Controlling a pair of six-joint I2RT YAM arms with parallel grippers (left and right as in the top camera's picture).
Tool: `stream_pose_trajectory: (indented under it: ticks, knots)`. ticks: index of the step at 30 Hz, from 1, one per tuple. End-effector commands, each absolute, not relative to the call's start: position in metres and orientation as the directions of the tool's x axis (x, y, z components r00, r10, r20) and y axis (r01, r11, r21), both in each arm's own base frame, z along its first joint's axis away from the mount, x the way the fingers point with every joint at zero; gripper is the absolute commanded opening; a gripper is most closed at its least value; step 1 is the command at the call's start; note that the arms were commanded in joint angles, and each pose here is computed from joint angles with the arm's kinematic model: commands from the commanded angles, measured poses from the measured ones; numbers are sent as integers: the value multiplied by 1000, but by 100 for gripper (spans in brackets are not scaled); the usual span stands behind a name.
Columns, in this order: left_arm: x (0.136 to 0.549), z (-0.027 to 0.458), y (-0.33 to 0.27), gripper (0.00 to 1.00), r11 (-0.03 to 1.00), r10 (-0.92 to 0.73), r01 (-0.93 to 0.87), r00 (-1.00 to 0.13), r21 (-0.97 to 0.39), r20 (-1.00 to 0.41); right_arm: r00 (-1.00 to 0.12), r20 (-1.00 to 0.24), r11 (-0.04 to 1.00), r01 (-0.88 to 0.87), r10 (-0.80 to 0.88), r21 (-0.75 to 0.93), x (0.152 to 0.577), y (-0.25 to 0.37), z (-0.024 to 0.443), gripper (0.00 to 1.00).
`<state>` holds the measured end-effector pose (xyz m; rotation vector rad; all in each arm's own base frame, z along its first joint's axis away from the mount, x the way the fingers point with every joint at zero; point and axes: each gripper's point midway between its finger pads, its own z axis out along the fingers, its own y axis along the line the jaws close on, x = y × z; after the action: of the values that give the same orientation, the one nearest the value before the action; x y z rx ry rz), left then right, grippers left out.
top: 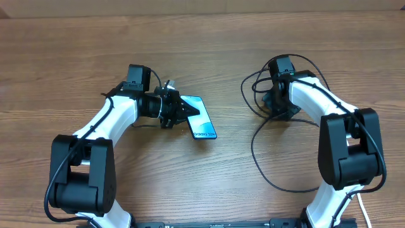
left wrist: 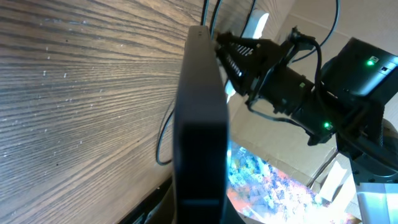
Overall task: Plug charger to phone and switch on socket
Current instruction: 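Grasp the black cable's USB-C plug with the right gripper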
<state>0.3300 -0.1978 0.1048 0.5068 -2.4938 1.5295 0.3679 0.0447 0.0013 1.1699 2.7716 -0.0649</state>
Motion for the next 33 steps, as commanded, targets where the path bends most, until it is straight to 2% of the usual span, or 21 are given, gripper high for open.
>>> stream_pose_trajectory:
  ticks: [1,10,14,18,22,26,30,32,33]
  knots:
    - [327,112,-204,4,388,-155,-352,-936,-852,316,-709,-80,710,704,701,-24,355,49,-5,29]
    - [328,109,-202,4,400,-166,-353,-935,-846,312,-705,-104,710,704,702,26,368,53,-5,22]
    - [328,109,-202,4,400,-167,-354,-935,-845,312,-715,-18,715,698,699,44,357,67,-6,21]
    - [328,109,-202,4,400,-166,-353,-935,-846,312,-730,1,730,683,683,17,346,73,-9,21]
    - [328,109,-202,4,400,-166,-352,-936,-846,311,-735,-70,737,676,674,3,355,68,-9,20]
    - [328,109,-202,4,400,-166,-353,-936,-846,312,-726,-89,729,685,682,0,358,62,-9,21]
    - [328,109,-202,4,400,-166,-353,-935,-846,312,-720,-119,723,690,684,-21,359,54,-8,25]
    - [328,109,-202,4,400,-166,-353,-936,-846,312,-721,-119,724,690,683,-23,359,54,-8,25]
    - [328,109,-202,4,400,-165,-353,-936,-846,312,-720,-119,723,690,683,-22,359,54,-8,22]
